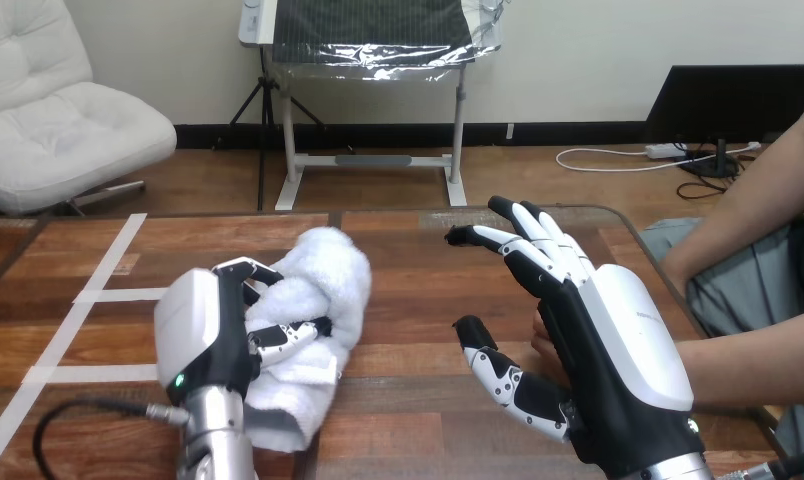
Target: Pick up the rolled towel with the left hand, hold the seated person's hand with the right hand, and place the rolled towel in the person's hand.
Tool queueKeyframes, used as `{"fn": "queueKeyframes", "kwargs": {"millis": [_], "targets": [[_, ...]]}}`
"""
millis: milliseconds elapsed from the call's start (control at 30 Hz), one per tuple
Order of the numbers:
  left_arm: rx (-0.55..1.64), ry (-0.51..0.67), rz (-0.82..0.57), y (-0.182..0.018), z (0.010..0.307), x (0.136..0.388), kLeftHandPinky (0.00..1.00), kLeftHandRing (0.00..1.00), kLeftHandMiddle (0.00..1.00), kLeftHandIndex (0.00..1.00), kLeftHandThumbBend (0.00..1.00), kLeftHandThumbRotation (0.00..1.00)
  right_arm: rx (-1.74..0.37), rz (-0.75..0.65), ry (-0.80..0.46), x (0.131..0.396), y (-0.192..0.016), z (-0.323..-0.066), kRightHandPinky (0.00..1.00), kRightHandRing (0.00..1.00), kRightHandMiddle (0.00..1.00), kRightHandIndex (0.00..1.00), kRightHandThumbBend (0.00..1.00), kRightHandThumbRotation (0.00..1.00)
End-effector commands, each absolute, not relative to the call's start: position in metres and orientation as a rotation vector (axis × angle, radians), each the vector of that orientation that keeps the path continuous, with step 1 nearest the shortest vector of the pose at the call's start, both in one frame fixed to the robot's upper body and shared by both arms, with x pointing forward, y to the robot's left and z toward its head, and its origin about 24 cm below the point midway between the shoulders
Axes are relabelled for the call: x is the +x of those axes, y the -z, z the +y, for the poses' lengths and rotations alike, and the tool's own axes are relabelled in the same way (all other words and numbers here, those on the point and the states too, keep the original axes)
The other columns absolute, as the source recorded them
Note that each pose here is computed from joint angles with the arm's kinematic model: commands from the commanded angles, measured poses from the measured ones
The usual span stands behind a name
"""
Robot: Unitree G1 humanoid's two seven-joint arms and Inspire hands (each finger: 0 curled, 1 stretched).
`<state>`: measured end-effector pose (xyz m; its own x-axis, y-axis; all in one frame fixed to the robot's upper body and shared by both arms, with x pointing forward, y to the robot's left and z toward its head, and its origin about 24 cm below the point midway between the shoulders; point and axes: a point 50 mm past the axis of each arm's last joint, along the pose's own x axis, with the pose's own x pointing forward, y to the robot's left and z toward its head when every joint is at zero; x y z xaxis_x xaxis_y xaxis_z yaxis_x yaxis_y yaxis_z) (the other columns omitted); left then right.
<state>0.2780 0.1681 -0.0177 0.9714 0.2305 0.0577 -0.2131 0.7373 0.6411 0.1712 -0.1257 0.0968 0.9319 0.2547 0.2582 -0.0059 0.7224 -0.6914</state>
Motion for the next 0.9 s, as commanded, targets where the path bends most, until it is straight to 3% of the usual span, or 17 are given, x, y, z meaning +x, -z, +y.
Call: {"fn": "queueKeyframes", "kwargs": {"millis": [0, 500, 867], "targets": [[0.426, -0.252, -0.068, 0.003, 0.166, 0.287, 0.25, 0.32, 0.41, 0.48, 0.64, 0.07, -0.757, -0.442, -0.120, 0.174, -0.115, -0.127, 1.00, 1.00, 0.96, 0.81, 0.30, 0.00], [-0.139, -0.122, -0.032, 0.006, 0.161, 0.286, 0.28, 0.36, 0.45, 0.49, 0.76, 0.09, -0.755, -0.434, -0.105, 0.175, -0.116, -0.130, 1.00, 1.00, 0.96, 0.81, 0.33, 0.00], [-0.444, -0.009, 0.006, 0.005, 0.151, 0.285, 0.27, 0.34, 0.43, 0.49, 0.81, 0.05, -0.744, -0.426, -0.100, 0.176, -0.118, -0.132, 1.00, 1.00, 0.98, 0.84, 0.35, 0.00]]}}
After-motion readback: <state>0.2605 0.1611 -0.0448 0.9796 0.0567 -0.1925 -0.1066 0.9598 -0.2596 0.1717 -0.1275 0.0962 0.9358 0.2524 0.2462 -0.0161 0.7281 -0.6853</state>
